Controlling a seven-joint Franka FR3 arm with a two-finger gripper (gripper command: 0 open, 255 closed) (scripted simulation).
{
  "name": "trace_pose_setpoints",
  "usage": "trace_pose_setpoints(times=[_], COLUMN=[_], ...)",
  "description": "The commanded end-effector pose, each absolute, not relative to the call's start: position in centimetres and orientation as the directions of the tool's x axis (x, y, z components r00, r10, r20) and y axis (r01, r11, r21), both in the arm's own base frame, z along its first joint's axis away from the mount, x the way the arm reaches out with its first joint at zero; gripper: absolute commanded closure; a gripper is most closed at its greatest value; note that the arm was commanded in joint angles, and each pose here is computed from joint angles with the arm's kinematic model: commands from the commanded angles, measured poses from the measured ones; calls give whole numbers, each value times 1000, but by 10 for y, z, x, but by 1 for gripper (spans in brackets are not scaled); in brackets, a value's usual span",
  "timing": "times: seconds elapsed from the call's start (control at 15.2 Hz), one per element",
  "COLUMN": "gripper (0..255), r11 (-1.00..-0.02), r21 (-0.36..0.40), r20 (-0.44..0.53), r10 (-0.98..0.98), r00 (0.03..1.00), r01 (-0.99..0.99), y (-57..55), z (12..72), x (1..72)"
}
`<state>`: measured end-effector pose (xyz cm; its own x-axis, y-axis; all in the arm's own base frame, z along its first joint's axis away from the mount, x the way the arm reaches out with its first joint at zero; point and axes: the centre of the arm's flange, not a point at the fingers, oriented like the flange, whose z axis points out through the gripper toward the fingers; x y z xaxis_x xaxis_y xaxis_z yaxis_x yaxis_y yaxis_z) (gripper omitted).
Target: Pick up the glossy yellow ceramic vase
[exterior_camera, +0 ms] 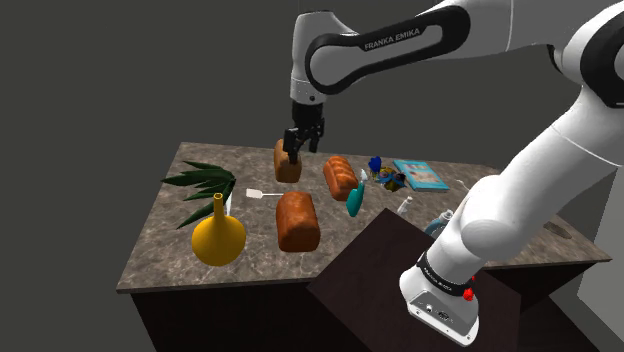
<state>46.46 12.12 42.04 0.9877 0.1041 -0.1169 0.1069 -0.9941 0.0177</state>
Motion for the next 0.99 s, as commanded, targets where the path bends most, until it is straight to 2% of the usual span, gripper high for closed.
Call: trace_pose_setpoints(times=[0.0,0.92], gripper=[0,0], r11=[-993,-981], r21=[16,7], r20=[-122,-154], r10=[115,189], r00=[986,970], r01=[118,192], y=[136,236], z=[402,291], x=[480,596])
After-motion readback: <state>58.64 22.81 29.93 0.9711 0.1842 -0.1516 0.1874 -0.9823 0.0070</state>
